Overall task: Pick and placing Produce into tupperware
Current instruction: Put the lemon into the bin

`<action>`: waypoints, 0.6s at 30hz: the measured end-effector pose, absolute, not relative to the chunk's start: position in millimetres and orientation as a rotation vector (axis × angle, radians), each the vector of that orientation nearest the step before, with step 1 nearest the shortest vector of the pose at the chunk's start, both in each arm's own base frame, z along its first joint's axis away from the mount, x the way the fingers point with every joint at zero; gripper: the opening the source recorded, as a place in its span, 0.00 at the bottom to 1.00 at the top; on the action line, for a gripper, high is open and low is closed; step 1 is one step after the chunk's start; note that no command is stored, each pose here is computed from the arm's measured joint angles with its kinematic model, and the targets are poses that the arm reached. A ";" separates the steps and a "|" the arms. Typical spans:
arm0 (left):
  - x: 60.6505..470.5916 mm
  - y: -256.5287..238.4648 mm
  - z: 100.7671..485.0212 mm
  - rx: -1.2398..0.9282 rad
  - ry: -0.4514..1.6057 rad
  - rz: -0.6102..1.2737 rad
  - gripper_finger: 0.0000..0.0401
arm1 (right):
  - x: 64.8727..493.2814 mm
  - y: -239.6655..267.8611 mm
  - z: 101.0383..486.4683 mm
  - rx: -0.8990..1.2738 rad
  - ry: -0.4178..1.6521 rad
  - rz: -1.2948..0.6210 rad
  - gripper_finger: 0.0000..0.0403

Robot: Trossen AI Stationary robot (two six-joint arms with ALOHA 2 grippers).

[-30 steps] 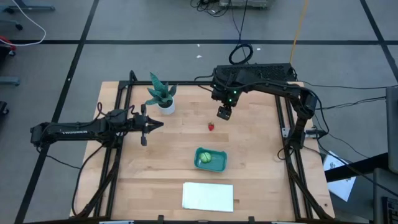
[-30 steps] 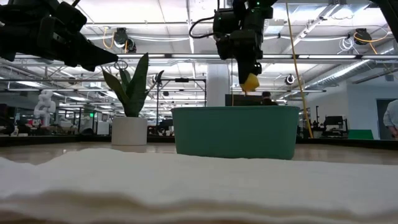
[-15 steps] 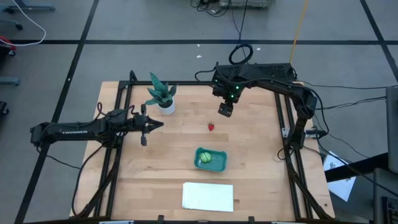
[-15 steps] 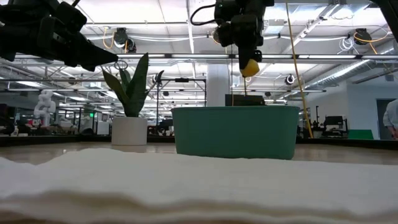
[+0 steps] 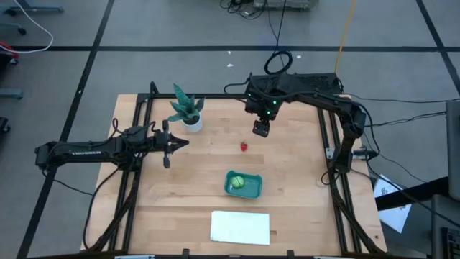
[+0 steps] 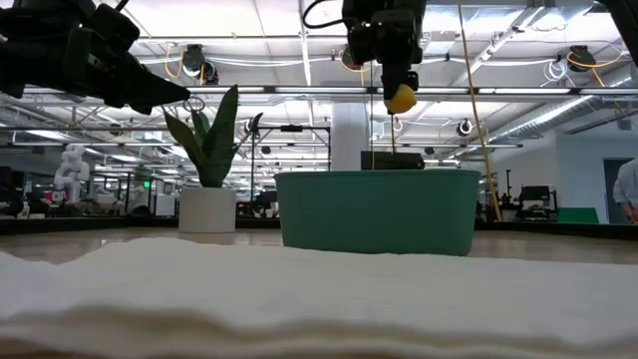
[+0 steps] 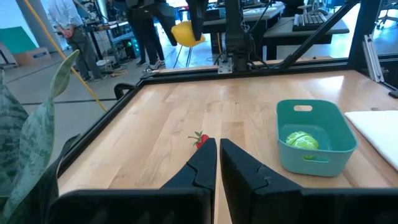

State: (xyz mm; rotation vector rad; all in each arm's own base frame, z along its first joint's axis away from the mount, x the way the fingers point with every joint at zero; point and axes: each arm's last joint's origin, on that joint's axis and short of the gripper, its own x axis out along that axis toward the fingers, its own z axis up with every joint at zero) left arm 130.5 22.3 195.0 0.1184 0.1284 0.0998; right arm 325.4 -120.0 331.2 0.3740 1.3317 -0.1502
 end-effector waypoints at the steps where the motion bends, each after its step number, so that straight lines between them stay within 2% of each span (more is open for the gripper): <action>1: 130.5 22.3 195.0 0.118 0.129 0.100 0.06 | 325.8 -118.6 331.2 0.372 1.334 -0.147 0.50; 18: 130.5 22.3 195.0 0.117 0.129 0.100 0.06 | 342.9 -65.2 331.7 0.298 1.333 -0.039 0.50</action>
